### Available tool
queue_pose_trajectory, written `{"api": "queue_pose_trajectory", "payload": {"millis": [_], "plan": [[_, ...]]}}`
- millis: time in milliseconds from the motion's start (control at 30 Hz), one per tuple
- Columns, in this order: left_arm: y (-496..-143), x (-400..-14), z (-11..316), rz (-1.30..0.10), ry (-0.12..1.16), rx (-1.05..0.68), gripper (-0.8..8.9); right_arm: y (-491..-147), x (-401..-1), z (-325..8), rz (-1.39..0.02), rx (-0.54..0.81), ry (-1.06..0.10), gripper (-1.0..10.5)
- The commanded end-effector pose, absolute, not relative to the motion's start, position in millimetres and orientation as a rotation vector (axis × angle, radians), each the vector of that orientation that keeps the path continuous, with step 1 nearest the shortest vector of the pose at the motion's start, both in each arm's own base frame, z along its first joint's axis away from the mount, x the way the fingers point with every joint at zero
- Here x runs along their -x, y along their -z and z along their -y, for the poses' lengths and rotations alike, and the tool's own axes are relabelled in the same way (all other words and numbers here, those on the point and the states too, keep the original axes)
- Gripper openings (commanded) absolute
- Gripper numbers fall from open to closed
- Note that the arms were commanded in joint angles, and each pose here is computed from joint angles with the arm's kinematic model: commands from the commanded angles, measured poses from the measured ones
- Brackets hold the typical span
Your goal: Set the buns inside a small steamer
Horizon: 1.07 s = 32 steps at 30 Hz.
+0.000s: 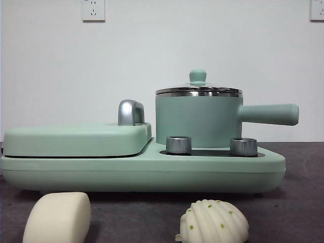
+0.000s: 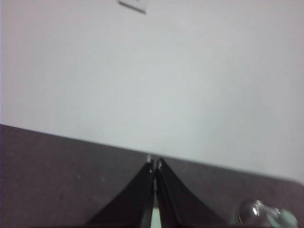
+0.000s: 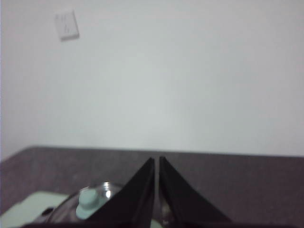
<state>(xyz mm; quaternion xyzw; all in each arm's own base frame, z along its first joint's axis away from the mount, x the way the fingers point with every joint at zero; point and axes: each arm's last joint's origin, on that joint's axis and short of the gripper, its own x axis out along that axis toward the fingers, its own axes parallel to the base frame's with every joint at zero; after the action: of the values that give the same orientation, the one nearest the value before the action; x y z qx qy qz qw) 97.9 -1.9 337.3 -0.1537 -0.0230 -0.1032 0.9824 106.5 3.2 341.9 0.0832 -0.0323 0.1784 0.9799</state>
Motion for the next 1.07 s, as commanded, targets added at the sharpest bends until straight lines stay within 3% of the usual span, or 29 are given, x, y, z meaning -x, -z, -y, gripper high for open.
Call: {"api": "queue_pose_trajectory", "payload": {"millis": [33, 200, 500, 800, 967, 1067], "plan": [[-350, -107, 3, -0.027, 0.264, 0.235, 0.09, -352, -116, -5, 0.041, -0.094, -0.403, 0.1], [-354, -125, 6, -0.160, 0.382, 0.152, 0.09, -353, -129, -15, -0.007, -0.020, -0.511, 0.1], [-332, -147, 21, -0.419, 0.553, -0.022, 0.09, -324, -144, -42, -0.243, 0.094, -0.704, 0.1], [-326, -141, 48, -0.436, 0.770, -0.197, 0.22, -311, -139, -59, -0.303, 0.276, -0.858, 0.2], [-326, -138, 56, -0.426, 0.826, -0.207, 2.17, -309, -136, -63, -0.317, 0.289, -0.883, 2.7], [-326, -137, 59, -0.428, 0.848, -0.212, 2.29, -309, -136, -63, -0.317, 0.288, -0.887, 3.0]]}}
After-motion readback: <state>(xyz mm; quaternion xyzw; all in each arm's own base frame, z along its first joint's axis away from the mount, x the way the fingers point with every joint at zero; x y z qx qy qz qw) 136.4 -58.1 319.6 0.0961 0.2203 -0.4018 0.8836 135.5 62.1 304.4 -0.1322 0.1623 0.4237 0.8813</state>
